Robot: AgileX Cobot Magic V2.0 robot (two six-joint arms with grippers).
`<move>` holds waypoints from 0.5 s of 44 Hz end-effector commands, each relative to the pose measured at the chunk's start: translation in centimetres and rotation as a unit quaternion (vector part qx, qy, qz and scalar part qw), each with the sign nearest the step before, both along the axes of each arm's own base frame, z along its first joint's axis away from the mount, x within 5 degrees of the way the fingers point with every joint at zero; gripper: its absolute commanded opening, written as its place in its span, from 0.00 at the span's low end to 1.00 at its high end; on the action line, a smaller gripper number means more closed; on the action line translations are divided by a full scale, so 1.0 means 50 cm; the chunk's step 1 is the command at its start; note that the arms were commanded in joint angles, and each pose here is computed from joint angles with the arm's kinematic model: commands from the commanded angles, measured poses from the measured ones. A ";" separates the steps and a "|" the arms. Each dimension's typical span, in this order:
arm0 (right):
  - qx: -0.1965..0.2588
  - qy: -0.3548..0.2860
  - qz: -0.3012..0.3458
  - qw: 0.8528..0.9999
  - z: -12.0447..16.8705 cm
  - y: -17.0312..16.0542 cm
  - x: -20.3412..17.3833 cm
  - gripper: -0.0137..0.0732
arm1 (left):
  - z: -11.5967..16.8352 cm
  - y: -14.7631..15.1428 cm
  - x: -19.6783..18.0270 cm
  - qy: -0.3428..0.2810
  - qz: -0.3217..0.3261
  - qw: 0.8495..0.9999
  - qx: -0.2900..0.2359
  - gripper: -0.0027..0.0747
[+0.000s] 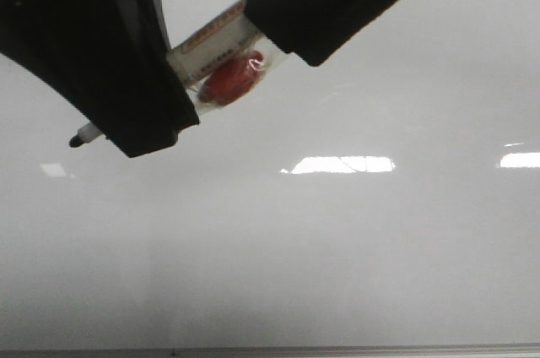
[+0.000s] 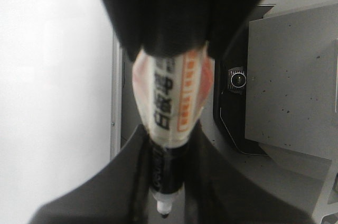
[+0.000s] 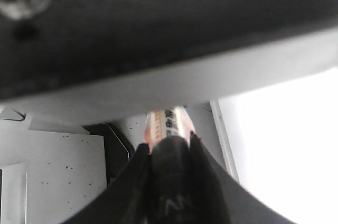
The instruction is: Write number 7 on whiteboard
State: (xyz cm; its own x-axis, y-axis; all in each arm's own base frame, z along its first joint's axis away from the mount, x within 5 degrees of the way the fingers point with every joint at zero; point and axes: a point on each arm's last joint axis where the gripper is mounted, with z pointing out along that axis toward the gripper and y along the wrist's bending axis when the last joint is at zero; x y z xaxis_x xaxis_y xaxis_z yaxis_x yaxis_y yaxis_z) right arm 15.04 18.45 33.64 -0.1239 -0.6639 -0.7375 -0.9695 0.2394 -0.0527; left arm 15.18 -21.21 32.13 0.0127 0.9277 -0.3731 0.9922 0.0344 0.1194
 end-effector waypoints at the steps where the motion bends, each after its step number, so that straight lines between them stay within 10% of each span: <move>1: 0.047 -0.020 -0.009 0.999 0.038 0.003 -0.002 0.23 | 0.034 -0.004 -0.006 -0.018 0.002 0.999 -0.041 0.03; 14: 0.045 -0.020 -0.010 0.999 0.038 0.002 -0.001 0.09 | 0.054 0.009 -0.001 -0.032 0.035 0.996 -0.071 0.49; 22: 0.021 -0.033 -0.068 0.997 0.047 -0.038 0.010 0.09 | 0.102 0.075 0.005 -0.056 0.109 0.986 -0.115 0.55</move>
